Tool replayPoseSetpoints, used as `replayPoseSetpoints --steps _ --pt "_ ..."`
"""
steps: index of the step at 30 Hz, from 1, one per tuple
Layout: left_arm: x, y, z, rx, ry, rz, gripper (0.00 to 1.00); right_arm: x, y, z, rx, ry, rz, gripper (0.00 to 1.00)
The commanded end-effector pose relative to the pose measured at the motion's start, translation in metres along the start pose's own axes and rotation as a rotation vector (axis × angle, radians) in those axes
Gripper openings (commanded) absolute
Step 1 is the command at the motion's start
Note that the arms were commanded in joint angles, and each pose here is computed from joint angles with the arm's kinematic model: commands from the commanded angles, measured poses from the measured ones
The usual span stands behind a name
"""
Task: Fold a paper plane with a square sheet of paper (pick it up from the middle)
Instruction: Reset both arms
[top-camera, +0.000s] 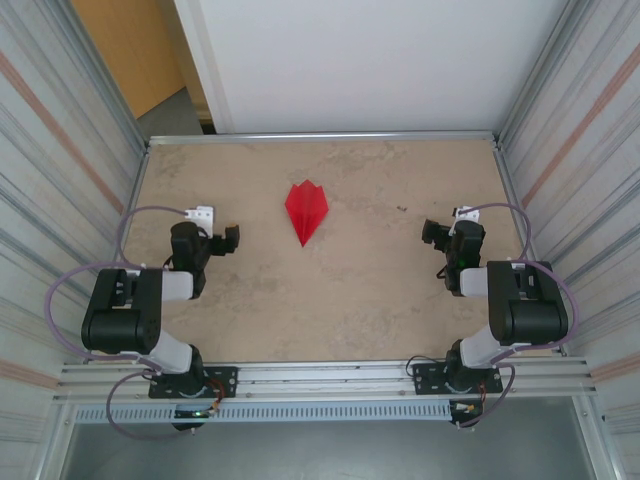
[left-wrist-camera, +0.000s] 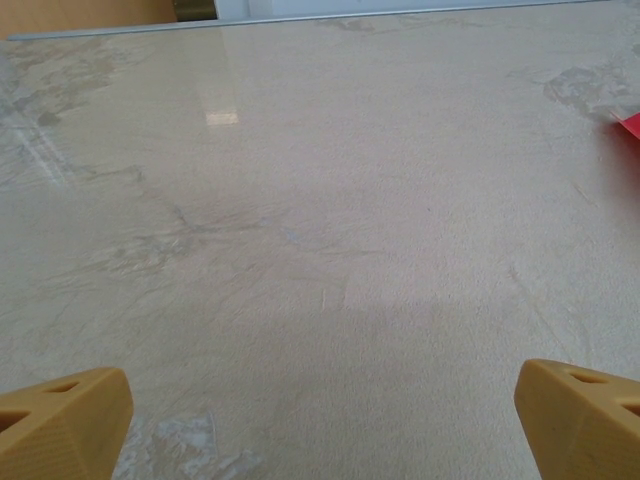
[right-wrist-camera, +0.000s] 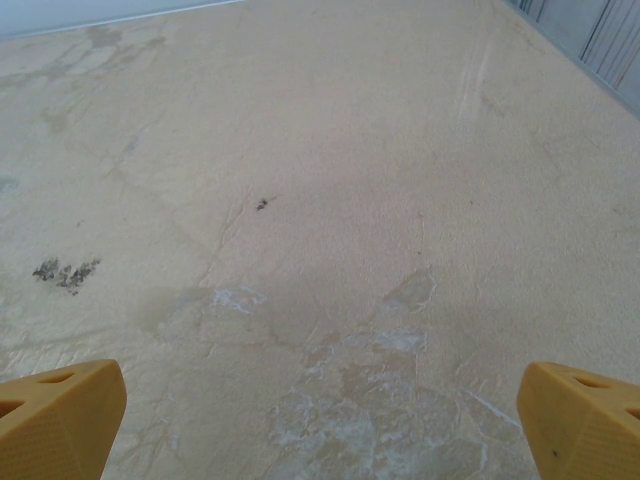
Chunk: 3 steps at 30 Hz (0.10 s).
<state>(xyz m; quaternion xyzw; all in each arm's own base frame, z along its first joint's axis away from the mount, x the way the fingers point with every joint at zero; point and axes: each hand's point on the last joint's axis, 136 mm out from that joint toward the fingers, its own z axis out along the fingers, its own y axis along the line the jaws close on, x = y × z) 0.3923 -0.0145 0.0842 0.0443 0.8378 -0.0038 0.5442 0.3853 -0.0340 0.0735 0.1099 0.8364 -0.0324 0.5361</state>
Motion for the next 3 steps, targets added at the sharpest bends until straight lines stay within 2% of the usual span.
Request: replayPoseSetpoints --steps 1,3 --pt "-0.007 -0.0025 0.0023 0.014 -0.014 0.026 0.99 -0.011 0.004 0.0012 -0.015 -0.036 -0.024 0.99" --pt "-0.0077 -0.0027 0.0016 0.014 -0.018 0.025 0.99 -0.0106 0.0044 0.0002 -0.017 -0.039 -0.025 0.99"
